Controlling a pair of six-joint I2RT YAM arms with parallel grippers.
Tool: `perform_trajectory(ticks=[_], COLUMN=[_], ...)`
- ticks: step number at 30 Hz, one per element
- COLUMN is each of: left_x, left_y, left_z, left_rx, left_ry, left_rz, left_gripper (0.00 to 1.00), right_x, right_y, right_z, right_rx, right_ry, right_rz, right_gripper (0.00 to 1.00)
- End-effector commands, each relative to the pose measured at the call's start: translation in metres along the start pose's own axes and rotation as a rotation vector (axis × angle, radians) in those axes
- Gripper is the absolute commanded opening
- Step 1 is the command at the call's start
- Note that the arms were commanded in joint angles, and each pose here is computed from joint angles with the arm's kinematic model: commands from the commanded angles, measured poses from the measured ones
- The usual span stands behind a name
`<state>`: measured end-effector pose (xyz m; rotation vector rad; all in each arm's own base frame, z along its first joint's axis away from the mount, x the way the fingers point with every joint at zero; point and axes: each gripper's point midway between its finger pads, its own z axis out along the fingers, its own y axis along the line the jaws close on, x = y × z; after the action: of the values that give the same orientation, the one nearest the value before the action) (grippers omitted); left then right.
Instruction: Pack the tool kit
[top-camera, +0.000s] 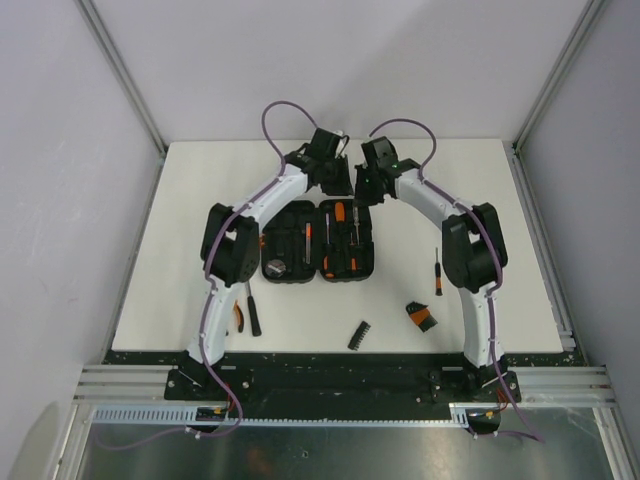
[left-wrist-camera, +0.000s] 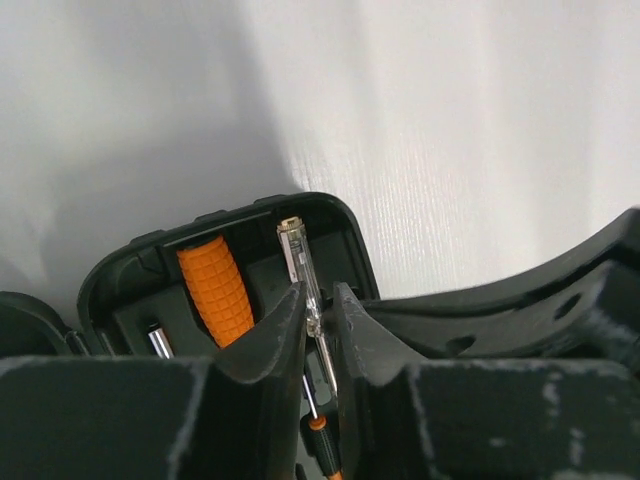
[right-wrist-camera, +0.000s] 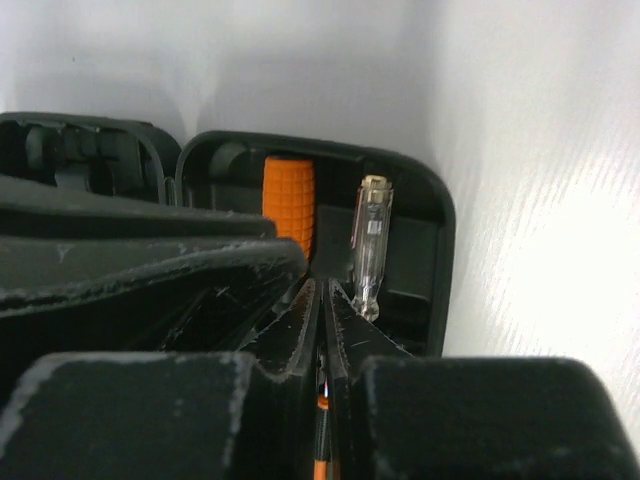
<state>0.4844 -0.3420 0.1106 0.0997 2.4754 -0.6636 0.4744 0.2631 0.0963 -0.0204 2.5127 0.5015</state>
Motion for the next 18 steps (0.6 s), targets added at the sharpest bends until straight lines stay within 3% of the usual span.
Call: perform_trajectory(ticks=[1, 11, 18], left_x=[-0.021, -0.003, 0.010], left_y=[-0.021, -0.016, -0.008], left_z=[-0.006, 0.024, 0.036], left_rx=[0.074, 0.097, 0.086], left_ry=[-0.040, 0.028, 0.062], left_rz=[0.015, -0.023, -0.030], left_gripper=[0.20, 0.19, 0.18], right_x=[0.005, 0.033, 0.036], right_y=[0.001, -0.019, -0.022], right_z=[0.004, 0.019, 0.020], right_rx=[0.016, 0.091, 0.072], right_ry=[0.014, 0.086, 0.078], right_rz=[-0.006, 0.028, 0.039], right_gripper=[0.07, 0.06, 0.14])
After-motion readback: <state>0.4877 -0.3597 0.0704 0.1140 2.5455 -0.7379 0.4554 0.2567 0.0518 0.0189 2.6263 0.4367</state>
